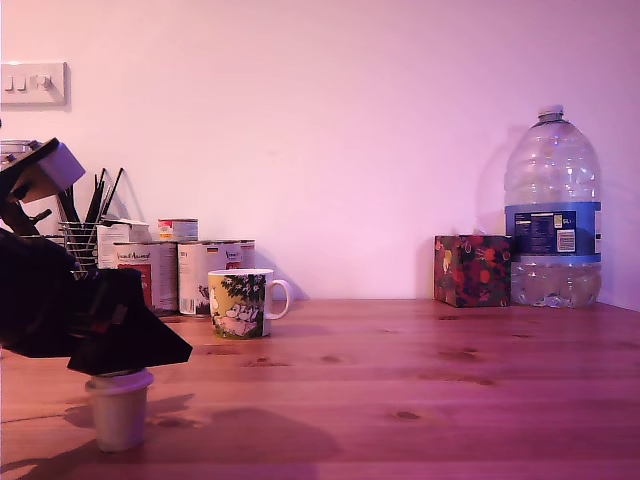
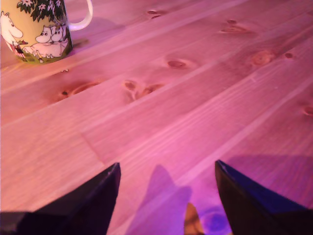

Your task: Pick up the coffee capsules from the table one by one and drop them inside the nearest coffee cup

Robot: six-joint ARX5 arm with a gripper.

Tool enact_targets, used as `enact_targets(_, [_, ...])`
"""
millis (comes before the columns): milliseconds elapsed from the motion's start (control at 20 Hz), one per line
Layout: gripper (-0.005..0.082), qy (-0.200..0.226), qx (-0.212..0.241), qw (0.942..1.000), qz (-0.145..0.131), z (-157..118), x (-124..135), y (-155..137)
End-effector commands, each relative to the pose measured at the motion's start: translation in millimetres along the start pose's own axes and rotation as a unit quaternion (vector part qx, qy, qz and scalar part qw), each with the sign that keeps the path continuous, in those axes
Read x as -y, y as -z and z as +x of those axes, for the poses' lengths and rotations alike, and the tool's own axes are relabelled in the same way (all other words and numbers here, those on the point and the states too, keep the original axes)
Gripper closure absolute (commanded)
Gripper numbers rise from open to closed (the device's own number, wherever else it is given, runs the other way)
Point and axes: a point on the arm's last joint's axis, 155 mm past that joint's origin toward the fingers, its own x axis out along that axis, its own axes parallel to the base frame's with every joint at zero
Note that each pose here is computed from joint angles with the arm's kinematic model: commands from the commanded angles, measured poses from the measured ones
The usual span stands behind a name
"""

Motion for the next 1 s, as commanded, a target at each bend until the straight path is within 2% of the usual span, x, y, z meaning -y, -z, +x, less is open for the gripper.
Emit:
enact_targets(0, [0.0244,-0.005,0.010,0.9999,0.000,-7,-1,-3])
enact_targets(400, [0.0247,-0.006,0.030,0.9995,-0.005,-11,0,-13])
enact_targets(700, [0.0249,-0.006,0.064,0.9979,0.000,-37,6,-21])
enact_targets(950, [0.0249,0.018,0.056,0.9982,-0.013,-49,25,-11])
